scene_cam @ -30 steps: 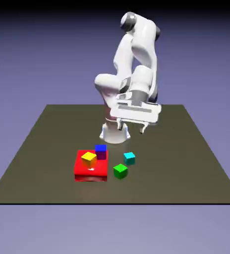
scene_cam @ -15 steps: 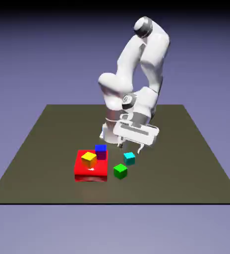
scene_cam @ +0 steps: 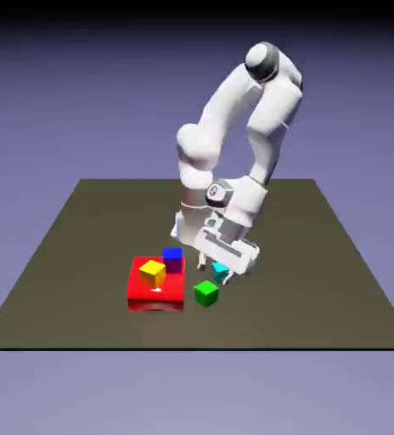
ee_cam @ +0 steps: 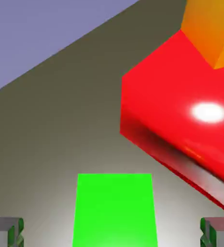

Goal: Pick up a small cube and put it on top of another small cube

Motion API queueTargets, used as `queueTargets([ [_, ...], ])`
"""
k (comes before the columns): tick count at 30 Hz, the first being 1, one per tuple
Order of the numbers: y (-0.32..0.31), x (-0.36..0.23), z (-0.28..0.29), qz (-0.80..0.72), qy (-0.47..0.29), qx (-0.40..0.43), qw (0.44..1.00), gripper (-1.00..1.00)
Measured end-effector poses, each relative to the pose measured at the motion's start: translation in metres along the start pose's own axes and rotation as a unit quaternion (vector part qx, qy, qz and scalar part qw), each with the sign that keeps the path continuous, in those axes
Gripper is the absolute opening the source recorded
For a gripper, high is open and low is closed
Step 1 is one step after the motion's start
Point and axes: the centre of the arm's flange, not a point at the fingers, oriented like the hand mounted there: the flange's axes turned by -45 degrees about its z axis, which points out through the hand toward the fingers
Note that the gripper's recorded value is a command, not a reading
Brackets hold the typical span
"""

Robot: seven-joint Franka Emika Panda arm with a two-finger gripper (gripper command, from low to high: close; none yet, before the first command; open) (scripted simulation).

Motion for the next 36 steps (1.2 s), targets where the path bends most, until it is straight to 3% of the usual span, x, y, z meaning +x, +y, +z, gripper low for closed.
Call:
queueTargets([
  [7, 0.004, -0.012, 0.044, 0.000, -0.009, -0.003, 1.000, 0.00],
  [8, 0.004, -0.012, 0.046, 0.000, -0.010, -0.003, 1.000, -1.00],
  [23, 0.004, 0.000, -0.021, 0.000, -0.010, -0.003, 1.000, -1.00],
  [36, -0.024, 0.104, -0.003, 0.272, -0.020, -0.182, 0.945, -1.00],
])
